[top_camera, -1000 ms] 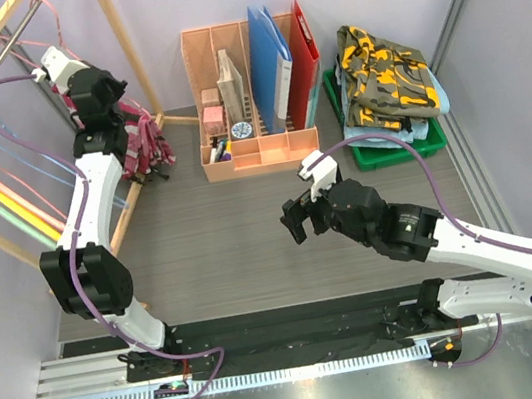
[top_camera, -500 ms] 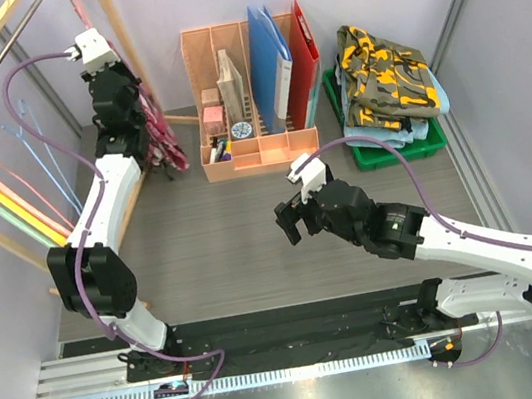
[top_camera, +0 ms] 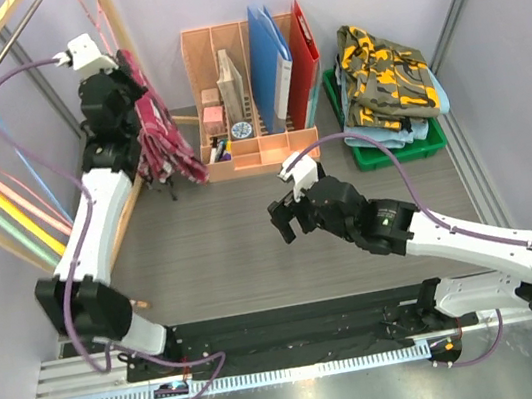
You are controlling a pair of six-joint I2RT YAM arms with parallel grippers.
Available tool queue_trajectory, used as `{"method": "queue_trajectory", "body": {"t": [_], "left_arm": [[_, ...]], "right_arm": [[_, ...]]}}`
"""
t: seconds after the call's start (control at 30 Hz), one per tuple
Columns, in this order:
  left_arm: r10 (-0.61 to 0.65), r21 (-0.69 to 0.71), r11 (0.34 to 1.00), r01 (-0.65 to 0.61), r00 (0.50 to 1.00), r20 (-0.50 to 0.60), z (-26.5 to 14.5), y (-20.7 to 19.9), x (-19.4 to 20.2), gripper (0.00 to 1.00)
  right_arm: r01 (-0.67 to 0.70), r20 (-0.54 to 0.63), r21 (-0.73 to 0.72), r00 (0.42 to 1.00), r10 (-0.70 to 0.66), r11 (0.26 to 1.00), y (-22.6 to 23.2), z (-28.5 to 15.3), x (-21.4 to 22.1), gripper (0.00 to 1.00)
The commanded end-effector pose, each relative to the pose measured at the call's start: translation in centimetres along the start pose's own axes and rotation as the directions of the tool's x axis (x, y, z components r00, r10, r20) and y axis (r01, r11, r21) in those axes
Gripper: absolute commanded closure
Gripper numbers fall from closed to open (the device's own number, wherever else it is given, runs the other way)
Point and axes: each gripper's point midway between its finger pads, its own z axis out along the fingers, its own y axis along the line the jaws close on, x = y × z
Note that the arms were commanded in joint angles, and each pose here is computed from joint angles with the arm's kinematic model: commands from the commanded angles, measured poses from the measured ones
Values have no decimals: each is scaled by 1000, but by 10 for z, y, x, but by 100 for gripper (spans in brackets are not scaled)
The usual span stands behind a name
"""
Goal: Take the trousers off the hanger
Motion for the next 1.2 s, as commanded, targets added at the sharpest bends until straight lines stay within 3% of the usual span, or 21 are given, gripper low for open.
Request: {"method": "queue_trajectory", "body": {"t": [0.0, 0.27, 0.4, 0.57, 0.9, 1.07, 1.17], "left_arm": [[-290, 215, 939, 269, 955, 68, -81, -35, -105, 100], [-480, 285, 817, 501, 865, -144, -164, -48, -126, 100], [-526, 342, 753, 562, 827, -200, -198, -57, -147, 100], [-555, 358, 725, 589, 807, -204, -223, -54, -161, 100], [-597, 360, 678, 641, 766, -239, -238, -55, -162, 100], [-597, 371, 678, 635, 770, -225, -245, -53, -168, 100], [-598, 375, 679, 631, 772, -218, -249, -51, -171, 100]], "right_arm": [[-24, 122, -78, 992, 34, 997, 14, -8, -49, 0], [43, 317, -358, 945, 79, 933, 62, -38, -114, 0], [111, 402, -396, 913, 63, 912, 85, -52, -154, 0], [274, 520, -359, 853, -52, 892, 136, -86, -206, 0], [286, 571, -265, 816, -89, 921, 183, -68, -254, 2], [289, 561, -215, 818, -124, 933, 191, -47, -252, 13], [288, 567, -193, 813, -132, 938, 191, -43, -254, 26]]}}
